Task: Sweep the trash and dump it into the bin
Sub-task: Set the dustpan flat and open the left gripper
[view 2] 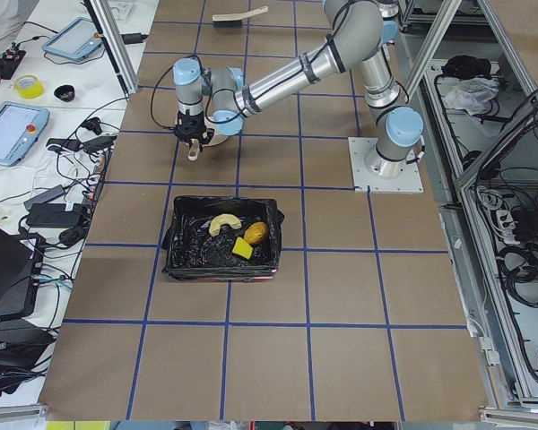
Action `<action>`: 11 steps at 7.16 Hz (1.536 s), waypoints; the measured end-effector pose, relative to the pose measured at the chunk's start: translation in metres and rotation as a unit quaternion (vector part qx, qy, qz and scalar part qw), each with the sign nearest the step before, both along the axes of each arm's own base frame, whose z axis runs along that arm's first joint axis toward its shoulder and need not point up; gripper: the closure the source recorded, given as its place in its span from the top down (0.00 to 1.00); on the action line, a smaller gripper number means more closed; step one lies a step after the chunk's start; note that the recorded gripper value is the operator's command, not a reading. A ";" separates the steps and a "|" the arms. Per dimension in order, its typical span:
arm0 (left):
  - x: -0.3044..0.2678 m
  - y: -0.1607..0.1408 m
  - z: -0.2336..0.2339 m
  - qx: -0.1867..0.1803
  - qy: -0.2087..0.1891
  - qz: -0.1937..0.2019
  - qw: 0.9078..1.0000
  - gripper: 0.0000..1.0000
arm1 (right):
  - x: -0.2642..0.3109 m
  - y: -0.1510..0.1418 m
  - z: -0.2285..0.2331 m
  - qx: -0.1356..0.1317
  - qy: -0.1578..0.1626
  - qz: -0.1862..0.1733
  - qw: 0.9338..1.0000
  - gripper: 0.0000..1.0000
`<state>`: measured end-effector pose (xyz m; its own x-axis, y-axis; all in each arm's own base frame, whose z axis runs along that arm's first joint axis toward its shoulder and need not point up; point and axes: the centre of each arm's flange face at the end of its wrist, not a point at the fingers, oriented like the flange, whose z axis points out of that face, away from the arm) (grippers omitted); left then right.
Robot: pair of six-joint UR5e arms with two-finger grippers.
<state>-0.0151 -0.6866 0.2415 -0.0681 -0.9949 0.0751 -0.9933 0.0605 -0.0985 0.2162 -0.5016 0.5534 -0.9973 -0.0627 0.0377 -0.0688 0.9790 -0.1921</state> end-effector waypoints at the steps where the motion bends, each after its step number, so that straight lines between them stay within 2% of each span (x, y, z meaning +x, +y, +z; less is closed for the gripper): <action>1: 0.000 0.001 0.002 -0.001 -0.001 0.000 1.000 0.25 | -0.003 0.000 0.001 -0.001 0.000 -0.003 1.000 1.00; 6: -0.001 0.004 0.010 -0.006 -0.003 0.003 1.000 0.43 | -0.026 -0.003 0.008 -0.005 -0.002 -0.027 1.000 1.00; 8: -0.001 0.005 0.012 -0.006 -0.003 0.002 1.000 0.51 | -0.059 -0.012 -0.001 0.018 -0.002 -0.058 0.998 1.00; 10: -0.002 0.006 0.015 -0.006 -0.003 -0.002 1.000 0.50 | -0.084 -0.021 -0.012 0.038 -0.008 -0.086 0.996 1.00; 11: -0.004 0.006 0.026 -0.011 -0.006 -0.024 1.000 0.51 | -0.087 -0.025 -0.017 0.041 -0.010 -0.091 0.995 1.00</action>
<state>-0.0195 -0.6806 0.2671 -0.1167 -0.9885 0.0962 -0.9881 0.1057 -0.1120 0.1287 -0.5267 0.5367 -0.9930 0.1165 0.0205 0.1135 0.9874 -0.1098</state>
